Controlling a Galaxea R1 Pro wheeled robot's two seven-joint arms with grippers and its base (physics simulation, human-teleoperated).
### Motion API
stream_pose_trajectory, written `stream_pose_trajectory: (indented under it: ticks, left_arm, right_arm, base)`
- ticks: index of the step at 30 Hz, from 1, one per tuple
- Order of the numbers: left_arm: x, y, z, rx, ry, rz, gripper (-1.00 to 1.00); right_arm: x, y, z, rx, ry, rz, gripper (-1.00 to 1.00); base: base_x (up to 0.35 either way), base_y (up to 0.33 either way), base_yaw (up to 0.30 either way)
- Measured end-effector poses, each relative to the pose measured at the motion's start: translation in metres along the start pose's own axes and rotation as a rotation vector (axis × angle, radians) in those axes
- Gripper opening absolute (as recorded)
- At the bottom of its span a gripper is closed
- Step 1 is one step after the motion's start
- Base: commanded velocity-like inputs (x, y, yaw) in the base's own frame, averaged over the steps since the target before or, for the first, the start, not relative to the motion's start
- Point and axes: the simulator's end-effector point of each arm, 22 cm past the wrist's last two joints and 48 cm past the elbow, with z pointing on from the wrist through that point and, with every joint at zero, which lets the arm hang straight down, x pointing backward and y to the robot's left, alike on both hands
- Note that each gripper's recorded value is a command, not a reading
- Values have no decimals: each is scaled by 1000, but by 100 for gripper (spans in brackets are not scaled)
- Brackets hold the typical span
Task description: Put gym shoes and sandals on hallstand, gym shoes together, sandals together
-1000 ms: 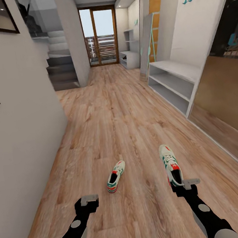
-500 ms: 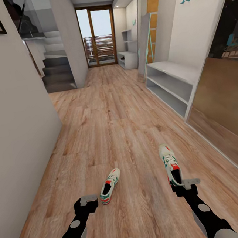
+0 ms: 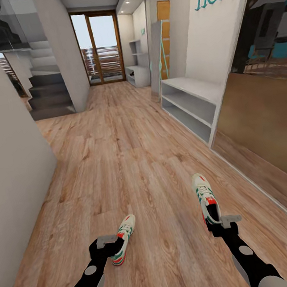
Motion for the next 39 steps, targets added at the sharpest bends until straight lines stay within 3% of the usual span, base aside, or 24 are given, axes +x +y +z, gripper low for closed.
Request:
stream_pose_trajectory:
  ticks: [12, 20, 23, 25, 31, 39]
  left_arm:
    - [-1, 0, 0, 4, -3, 0, 100]
    - [3, -2, -1, 14, 4, 11, 100]
    - [6, -3, -1, 62, 7, 41, 100]
    - [9, 15, -3, 179, 4, 86, 100]
    - [24, 25, 0, 198, 31, 101, 100]
    - [45, 19, 3, 214, 73, 107, 100]
  right_arm:
    - [-2, 0, 0, 0, -3, -1, -100]
    - [-2, 0, 0, 1, -3, 0, -100]
    - [-2, 0, 0, 1, -4, -1, -100]
    - [0, 0, 1, 0, -2, -1, -100]
    - [9, -2, 4, 4, 12, -2, -100]
    - [-58, -29, 19, 64, -98, -31, -100]
  base:
    - [326, 9, -56]
    - [87, 0, -2]
    - [4, 0, 0]
    - [0, 0, 0]
    - [0, 0, 0]
    - [0, 0, 0]
